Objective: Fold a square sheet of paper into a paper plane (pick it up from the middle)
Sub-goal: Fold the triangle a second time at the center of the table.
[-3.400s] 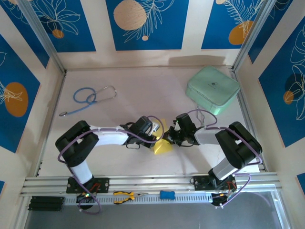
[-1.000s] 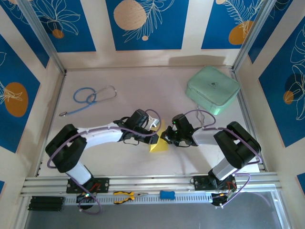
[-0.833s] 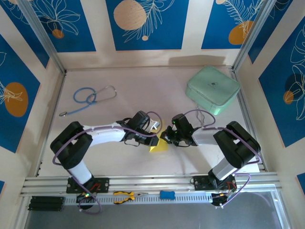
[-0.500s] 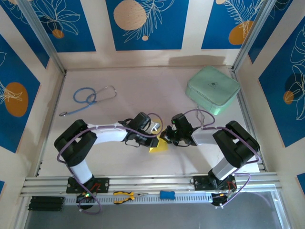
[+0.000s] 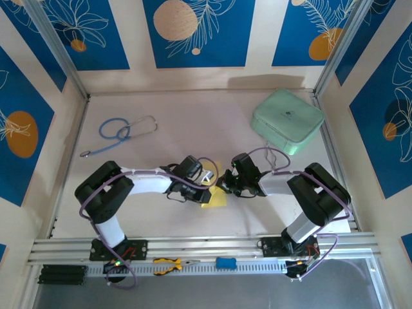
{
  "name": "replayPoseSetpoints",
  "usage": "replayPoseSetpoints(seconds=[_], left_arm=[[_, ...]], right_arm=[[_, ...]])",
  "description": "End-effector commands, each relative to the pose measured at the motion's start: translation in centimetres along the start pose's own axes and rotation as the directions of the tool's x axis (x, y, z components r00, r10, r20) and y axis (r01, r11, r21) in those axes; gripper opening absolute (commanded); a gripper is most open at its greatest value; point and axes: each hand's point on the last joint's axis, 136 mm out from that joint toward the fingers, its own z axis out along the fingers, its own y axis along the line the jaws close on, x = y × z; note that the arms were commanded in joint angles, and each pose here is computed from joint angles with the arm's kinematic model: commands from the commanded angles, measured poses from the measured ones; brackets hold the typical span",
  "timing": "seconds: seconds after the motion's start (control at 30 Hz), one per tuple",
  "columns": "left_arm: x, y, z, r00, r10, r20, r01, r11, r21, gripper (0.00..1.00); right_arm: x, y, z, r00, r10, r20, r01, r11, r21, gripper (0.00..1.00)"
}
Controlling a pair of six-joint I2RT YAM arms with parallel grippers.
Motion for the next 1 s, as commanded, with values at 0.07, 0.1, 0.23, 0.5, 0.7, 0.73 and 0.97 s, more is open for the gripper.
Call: replayPoseSetpoints(seconds=[0.07,0.1,0.23,0.5,0.7,0.73,0.97], left_arm=[[1.2,0.7,0.3,1.0,0.006,-0.013,-0.006,1.0,-0.01,0.06],[1.5,0.9,0.3,1.0,0.005,-0.017,-0.005,1.0,-0.018,0.07],[2.2,1.5,0.4,1.0,-0.002,-0.028,0.001,1.0,-0.031,0.07],[2.9,1.8,-0.2,1.0,-0.004,-0.023,0.003,0.999,-0.044,0.06],[3.6,2.1,-0.5,1.0,-0.013,-0.024,0.012,0.999,-0.052,0.06],[3.7,2.2,-0.5,1.0,-0.014,-0.026,0.013,0.999,-0.053,0.06],[4.7,2.6,-1.0,0.999,-0.024,-0.028,0.022,0.997,-0.074,0.06]], right_arm=[[1.7,-5.2,0.4,0.997,0.06,-0.039,-0.052,0.982,0.184,0.0],[1.8,-5.4,0.4,0.997,0.062,-0.038,-0.054,0.981,0.187,0.0],[1.8,-5.7,0.3,0.997,0.064,-0.037,-0.056,0.979,0.196,0.0],[1.8,-6.1,0.3,0.997,0.065,-0.035,-0.057,0.976,0.209,0.0],[1.7,-6.3,0.3,0.997,0.065,-0.036,-0.056,0.975,0.213,0.0],[1.8,-6.3,0.3,0.997,0.064,-0.037,-0.055,0.975,0.213,0.0],[1.7,-6.4,0.3,0.997,0.064,-0.037,-0.055,0.975,0.216,0.0]])
